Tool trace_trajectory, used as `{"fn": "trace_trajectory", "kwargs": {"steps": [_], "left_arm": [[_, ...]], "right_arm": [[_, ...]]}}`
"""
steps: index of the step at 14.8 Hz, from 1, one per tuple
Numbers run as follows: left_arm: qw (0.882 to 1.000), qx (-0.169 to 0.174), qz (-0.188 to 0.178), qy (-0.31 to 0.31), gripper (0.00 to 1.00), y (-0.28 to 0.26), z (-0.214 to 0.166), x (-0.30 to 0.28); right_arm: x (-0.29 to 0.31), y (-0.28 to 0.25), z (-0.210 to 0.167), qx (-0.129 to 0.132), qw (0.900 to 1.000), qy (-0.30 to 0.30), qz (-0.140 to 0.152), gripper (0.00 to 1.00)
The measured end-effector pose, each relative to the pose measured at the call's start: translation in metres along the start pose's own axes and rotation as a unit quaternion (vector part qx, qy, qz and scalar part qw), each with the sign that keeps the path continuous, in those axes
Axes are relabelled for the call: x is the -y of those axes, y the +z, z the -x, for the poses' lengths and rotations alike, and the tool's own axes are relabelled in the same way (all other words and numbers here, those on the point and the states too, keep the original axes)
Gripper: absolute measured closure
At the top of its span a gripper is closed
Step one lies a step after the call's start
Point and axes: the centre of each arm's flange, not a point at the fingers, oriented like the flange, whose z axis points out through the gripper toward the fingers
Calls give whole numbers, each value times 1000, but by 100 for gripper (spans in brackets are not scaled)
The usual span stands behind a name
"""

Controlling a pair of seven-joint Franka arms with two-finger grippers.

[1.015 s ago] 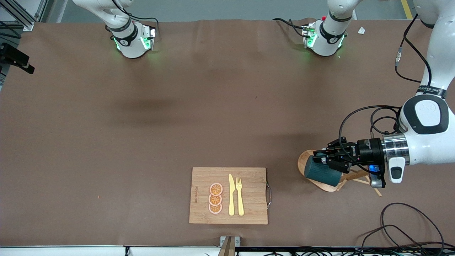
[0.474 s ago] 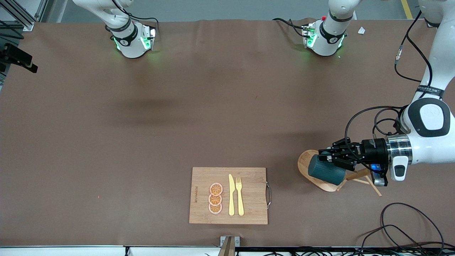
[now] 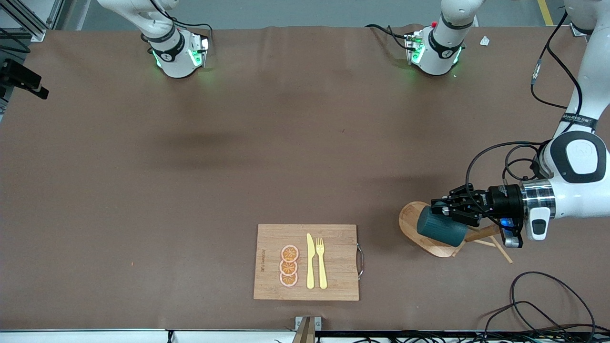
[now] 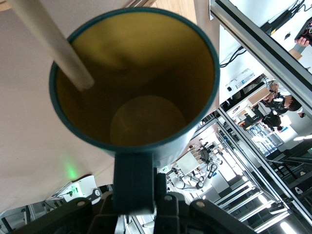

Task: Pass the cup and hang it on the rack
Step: 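Hook the mug handle onto a rack peg with the left gripper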

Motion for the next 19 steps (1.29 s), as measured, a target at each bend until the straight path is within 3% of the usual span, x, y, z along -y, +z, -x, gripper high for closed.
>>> {"fn": "trace_trajectory", "kwargs": {"steps": [19], "left_arm": [[1000, 9, 5, 15, 79, -50, -19, 28]], "right_arm": [[0, 3, -1, 6, 1000, 0, 0, 0]]}}
